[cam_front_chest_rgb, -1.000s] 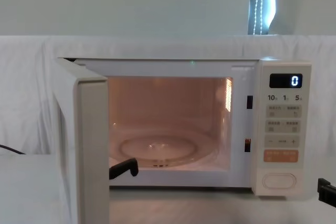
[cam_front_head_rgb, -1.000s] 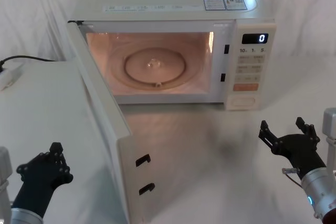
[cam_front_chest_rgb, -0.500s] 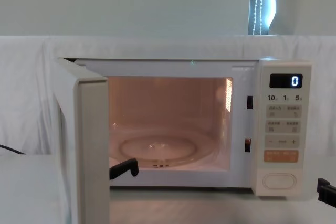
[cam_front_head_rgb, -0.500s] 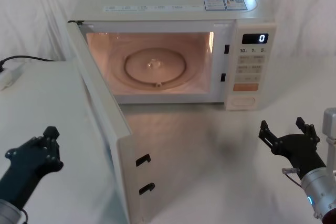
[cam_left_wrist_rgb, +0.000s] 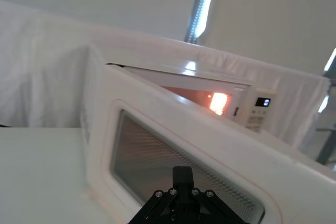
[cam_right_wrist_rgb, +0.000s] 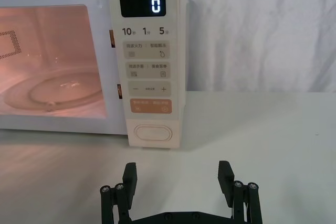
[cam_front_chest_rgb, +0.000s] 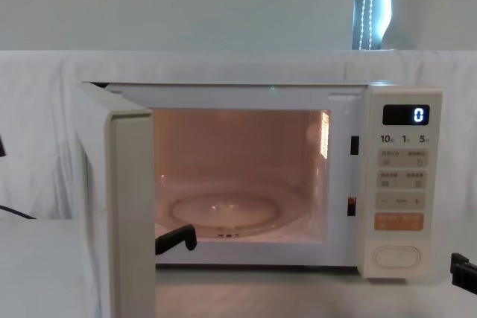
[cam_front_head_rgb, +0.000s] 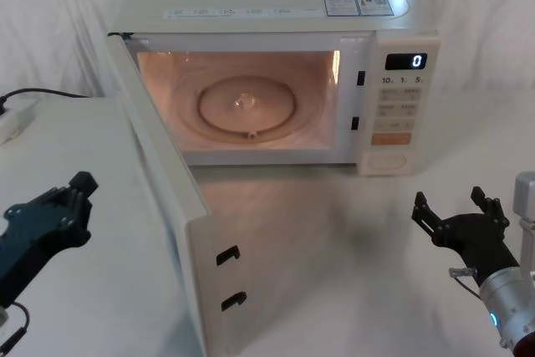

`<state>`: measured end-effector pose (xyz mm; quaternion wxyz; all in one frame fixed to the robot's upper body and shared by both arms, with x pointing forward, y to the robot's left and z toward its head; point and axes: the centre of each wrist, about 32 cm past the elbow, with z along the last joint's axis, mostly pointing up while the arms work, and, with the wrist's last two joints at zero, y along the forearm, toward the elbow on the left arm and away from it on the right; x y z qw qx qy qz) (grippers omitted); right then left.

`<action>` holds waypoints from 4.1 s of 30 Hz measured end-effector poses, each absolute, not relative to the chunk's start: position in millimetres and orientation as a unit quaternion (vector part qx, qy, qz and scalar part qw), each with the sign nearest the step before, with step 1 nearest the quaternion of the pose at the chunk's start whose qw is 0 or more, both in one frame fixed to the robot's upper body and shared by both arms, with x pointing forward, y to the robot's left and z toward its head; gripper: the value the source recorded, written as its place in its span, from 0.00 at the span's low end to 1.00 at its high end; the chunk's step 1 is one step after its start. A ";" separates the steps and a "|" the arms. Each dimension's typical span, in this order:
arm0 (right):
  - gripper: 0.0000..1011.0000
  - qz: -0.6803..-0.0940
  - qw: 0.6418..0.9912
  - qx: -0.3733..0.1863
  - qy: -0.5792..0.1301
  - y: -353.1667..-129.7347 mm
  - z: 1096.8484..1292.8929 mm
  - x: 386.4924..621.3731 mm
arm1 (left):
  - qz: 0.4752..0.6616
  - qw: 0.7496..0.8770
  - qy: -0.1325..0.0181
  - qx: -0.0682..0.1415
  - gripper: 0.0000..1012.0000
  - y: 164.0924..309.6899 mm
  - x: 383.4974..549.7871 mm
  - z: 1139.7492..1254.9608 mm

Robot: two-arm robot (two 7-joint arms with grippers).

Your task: Press the button to open the microwave door with one hand; close the microwave door with the other hand.

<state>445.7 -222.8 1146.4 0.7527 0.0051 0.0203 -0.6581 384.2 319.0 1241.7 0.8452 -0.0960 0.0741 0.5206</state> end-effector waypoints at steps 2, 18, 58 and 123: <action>0.99 -0.658 0.753 0.005 0.020 -222.9 1146.4 445.7 | 0.514 0.849 0.076 -0.095 0.00 319.1 387.2 1243.4; 0.99 -0.658 0.753 0.005 0.020 -222.9 1146.4 445.7 | 0.465 0.878 0.069 -0.084 0.00 298.7 423.4 1251.8; 0.99 -0.658 0.753 0.005 0.020 -222.8 1146.3 445.7 | 0.475 0.877 0.040 -0.056 0.00 203.9 515.0 1259.5; 0.99 -0.658 0.753 0.005 0.020 -222.9 1146.4 445.7 | 0.543 0.839 0.011 -0.035 0.00 152.6 587.6 1261.8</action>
